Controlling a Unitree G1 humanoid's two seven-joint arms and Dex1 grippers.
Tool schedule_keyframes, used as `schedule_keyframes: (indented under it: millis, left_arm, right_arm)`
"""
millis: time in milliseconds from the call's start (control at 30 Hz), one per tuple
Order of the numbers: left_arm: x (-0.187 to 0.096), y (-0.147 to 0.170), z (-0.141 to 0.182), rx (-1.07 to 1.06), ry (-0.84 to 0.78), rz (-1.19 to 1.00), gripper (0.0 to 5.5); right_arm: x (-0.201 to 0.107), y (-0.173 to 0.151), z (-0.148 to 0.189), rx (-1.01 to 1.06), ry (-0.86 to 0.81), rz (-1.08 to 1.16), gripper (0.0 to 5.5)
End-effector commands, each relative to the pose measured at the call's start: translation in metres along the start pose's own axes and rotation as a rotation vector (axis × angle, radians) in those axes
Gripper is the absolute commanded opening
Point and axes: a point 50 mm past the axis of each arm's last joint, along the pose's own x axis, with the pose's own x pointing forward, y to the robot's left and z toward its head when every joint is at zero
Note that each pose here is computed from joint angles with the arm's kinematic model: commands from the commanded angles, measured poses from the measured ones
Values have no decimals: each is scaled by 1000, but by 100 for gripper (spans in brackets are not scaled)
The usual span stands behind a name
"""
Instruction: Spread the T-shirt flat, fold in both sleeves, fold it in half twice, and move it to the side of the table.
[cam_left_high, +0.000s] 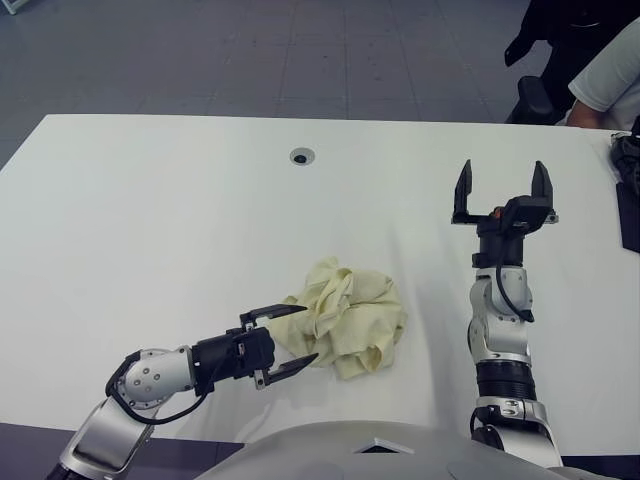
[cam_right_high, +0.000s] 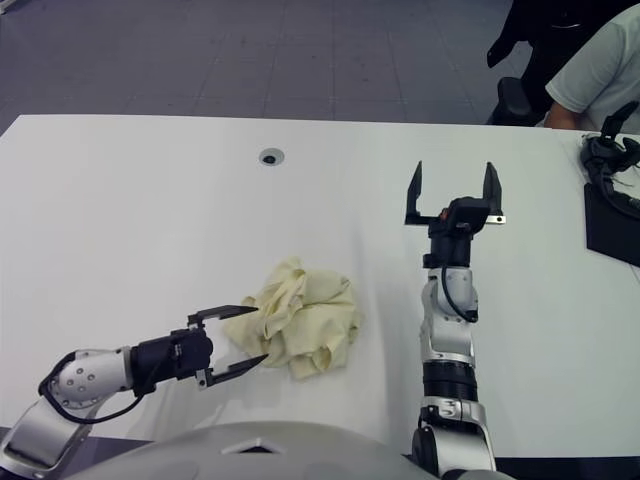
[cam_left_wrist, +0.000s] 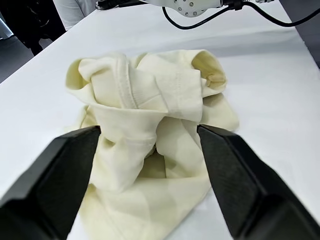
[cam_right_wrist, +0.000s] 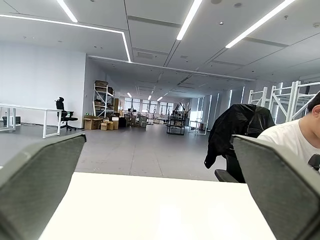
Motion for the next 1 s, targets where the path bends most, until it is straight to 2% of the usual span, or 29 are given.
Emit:
schedule_keyframes:
  millis: [33,333,600,767,1000]
  left_arm:
    - [6,-1,-2,14,5,-4,281]
    - [20,2,-7,80,26,-16,141]
    - [16,7,-6,96,22,19,10]
    - [2,29,15,95,-88,135,3]
    - [-28,70,58,91,-295,353,3]
  right_arm:
    - [-2,-2,1,5,6,-8,540]
    - [-4,-2,0,8,11,-11,540]
    - [-3,-1,0,9,7,-4,540]
    - [-3,9,1,-11,-4,114,540]
    - [2,24,20,-35,-84,469,540]
